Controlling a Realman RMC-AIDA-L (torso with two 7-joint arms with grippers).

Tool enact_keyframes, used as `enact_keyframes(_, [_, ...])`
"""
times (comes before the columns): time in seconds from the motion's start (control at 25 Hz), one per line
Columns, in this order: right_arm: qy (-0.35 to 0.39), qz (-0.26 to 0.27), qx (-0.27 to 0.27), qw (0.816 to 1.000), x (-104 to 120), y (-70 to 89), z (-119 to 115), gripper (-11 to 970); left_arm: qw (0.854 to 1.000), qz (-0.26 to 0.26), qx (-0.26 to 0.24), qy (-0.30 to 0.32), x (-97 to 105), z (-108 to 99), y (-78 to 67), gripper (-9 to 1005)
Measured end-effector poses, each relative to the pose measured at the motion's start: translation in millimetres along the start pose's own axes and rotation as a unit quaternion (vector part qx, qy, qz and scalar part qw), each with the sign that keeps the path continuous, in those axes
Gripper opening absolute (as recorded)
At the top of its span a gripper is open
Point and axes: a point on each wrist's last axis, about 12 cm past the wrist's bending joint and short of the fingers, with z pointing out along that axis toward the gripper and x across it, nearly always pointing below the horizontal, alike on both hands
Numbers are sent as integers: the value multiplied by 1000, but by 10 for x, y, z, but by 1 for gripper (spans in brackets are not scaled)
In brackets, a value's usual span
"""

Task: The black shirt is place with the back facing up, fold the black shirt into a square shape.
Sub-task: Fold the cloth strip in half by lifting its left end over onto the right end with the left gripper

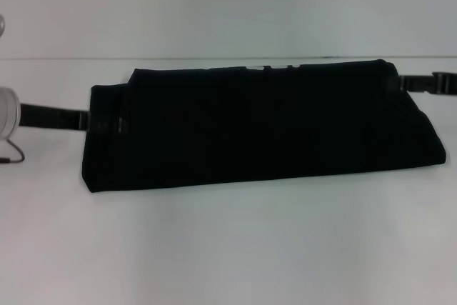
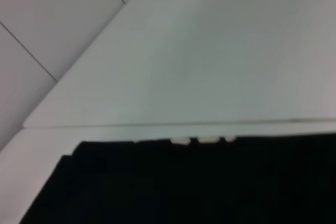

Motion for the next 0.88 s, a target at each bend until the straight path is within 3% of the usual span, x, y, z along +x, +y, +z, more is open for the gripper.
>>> enact_keyframes(0.36, [19, 35, 26, 999, 223, -190, -214, 792, 999, -17, 4, 30, 239, 19, 34, 936])
enact_keyframes(0.88, [19, 37, 34, 999, 248, -220, -230, 790, 998, -27, 21, 59, 342, 151, -20, 912])
